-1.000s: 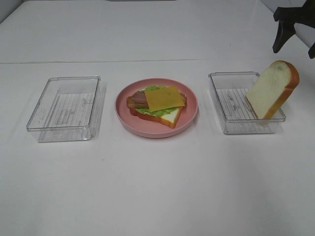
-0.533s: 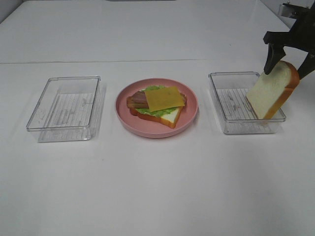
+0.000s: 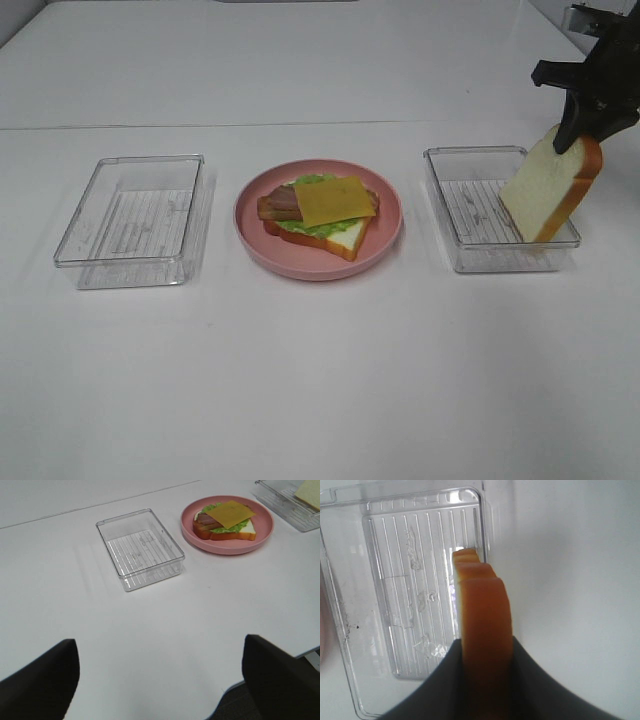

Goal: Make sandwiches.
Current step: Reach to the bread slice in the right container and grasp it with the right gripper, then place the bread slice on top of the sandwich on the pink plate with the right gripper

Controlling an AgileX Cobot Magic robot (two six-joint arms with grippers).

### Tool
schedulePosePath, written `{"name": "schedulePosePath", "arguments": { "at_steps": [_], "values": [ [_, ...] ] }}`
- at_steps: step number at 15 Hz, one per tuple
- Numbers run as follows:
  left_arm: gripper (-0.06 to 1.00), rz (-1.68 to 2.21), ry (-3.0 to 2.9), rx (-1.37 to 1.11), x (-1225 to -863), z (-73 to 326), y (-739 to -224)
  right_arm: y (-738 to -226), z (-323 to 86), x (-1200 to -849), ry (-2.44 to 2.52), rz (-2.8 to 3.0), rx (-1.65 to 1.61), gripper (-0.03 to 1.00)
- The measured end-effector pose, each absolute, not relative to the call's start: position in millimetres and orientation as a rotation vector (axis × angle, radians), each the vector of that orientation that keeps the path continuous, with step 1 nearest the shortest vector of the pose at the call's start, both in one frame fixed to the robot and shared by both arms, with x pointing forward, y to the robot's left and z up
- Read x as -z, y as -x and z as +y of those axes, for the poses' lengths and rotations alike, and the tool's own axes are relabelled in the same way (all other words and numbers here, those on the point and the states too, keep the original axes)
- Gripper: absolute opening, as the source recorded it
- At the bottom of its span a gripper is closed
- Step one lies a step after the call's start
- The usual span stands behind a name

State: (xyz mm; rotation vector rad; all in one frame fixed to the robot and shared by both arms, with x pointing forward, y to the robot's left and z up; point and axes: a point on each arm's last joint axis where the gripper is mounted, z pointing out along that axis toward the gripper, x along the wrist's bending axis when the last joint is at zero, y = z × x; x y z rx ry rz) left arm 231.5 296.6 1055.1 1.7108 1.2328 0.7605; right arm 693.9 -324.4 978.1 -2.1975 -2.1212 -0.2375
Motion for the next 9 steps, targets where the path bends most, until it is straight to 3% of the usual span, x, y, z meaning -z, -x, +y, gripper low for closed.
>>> {"name": "schedulePosePath", "arguments": {
  "at_steps": [5, 6, 9],
  "values": [
    [0.83, 1.233, -1.711, -0.761, -1055.1, 296.6, -231.5, -692.0, -319.9, -991.3, 2.192, -2.1, 0.32, 0.2],
    [0.83, 1.233, -1.711, -0.761, -1055.1, 296.6, -231.5, -687.0, -315.3, -1016.3, 2.185, -2.103, 0.429, 0.2],
    [0.83, 1.233, -1.711, -0.761, -1055.1, 296.6, -231.5, -680.5, -305.2, -1045.5, 2.138, -2.068, 0.614, 0.2]
  ]
}}
